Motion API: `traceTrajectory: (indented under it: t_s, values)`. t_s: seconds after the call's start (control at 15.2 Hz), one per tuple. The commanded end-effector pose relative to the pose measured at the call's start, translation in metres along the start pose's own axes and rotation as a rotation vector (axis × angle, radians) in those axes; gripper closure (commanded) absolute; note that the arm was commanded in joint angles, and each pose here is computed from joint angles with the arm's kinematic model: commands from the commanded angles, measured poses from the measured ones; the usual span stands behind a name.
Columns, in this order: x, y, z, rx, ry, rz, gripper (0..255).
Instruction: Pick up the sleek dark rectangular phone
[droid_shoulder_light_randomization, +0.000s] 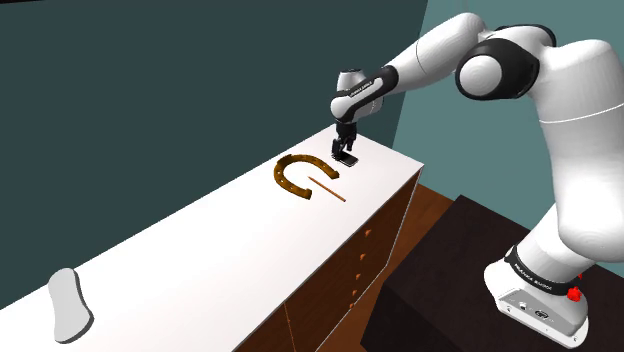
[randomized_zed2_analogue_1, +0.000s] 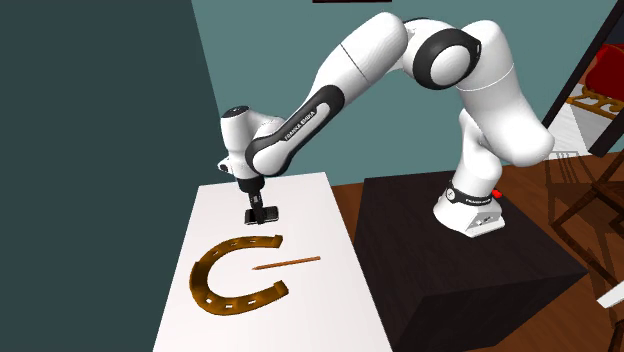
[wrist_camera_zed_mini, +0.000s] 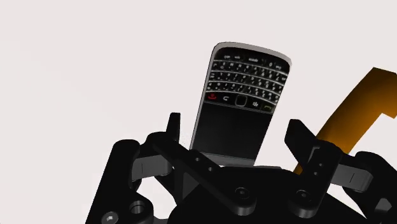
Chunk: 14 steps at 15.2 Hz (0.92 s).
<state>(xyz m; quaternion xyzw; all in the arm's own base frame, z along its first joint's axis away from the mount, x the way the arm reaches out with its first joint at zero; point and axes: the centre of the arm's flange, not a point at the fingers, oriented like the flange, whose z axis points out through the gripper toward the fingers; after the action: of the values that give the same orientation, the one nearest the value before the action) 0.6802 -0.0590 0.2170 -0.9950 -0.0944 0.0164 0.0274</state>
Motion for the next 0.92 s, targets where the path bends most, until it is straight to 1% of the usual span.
traceTrajectory:
  t_s: [0.0, 0.07, 0.13, 0.73, 0.86]
  values:
    - [0.000, 0.000, 0.009, 0.000, 0.000, 0.000, 0]
    - [0.000, 0.000, 0.009, 0.000, 0.000, 0.000, 0]
    - [0.000, -0.001, 0.010, 0.000, 0.000, 0.000, 255]
    - [0.000, 0.000, 0.009, 0.000, 0.000, 0.000, 255]
    - [0.000, -0.001, -0.002, 0.000, 0.000, 0.000, 255]
